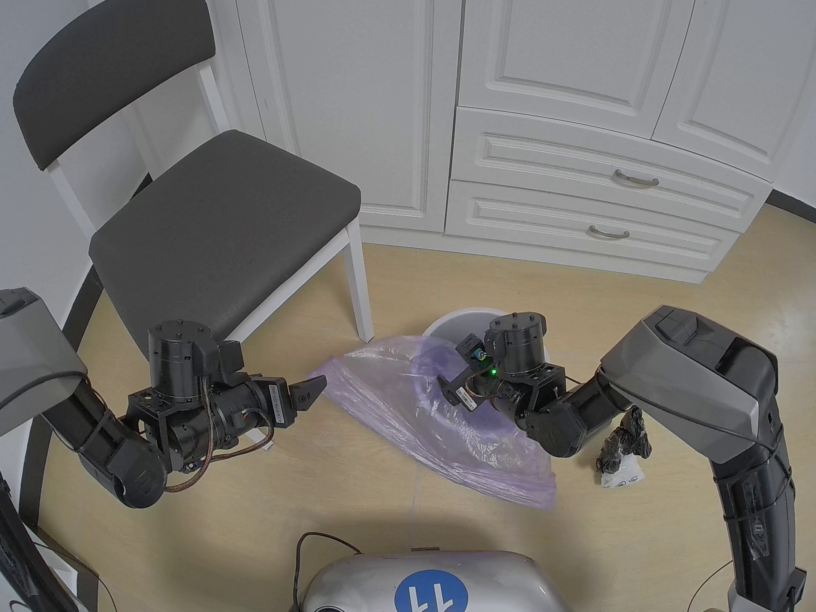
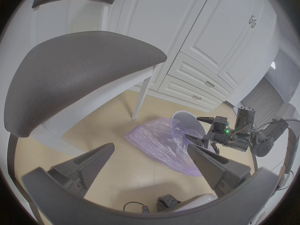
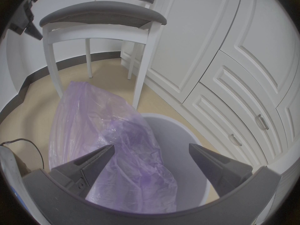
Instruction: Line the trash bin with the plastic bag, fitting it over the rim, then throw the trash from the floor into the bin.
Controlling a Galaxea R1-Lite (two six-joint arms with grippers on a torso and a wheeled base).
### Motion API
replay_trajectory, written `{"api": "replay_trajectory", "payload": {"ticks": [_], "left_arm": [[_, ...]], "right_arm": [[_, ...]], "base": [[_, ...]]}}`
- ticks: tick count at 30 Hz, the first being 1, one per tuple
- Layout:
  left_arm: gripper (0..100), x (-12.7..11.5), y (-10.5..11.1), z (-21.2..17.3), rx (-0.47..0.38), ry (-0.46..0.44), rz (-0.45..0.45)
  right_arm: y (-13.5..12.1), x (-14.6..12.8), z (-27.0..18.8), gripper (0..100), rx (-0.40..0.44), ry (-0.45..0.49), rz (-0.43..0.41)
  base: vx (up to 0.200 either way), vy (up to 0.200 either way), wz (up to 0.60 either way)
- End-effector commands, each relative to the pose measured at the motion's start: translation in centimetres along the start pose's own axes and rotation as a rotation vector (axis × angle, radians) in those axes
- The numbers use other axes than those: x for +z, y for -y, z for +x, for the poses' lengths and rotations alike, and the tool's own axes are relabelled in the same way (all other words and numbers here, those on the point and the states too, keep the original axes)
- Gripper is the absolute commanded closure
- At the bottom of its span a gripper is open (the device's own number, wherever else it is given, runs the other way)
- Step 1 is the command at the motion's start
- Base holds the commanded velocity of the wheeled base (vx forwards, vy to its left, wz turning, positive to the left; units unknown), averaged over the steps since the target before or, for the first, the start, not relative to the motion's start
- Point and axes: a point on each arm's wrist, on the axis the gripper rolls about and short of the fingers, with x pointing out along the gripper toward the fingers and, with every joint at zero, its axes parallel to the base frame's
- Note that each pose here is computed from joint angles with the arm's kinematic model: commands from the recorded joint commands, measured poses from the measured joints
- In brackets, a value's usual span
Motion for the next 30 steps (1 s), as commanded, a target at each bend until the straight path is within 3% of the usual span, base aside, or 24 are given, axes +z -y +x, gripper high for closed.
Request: {"api": "replay_trajectory", "payload": {"ticks": [1,11,19,30], "left_arm": [[0,-0.1,0.0,0.0,0.0,-0.002,-0.001],[0,-0.1,0.0,-0.1,-0.001,-0.001,0.002],[0,0.0,0.0,0.0,0.001,0.0,0.0],[0,-0.2,-0.1,0.1,0.003,-0.008,0.0]], "right_arm": [[1.7,0.0,0.2,0,-0.022,-0.024,0.01],[2.4,-2.6,2.2,0,-0.031,-0.096,0.015],[5.9,-2.9,4.2,0,-0.102,-0.104,0.041],[8.7,-2.4,4.2,0,-0.153,-0.096,0.066]], "base": [[0.0,0.0,0.0],[0.0,0.0,0.0],[0.0,0.0,0.0],[0.0,0.0,0.0]]}}
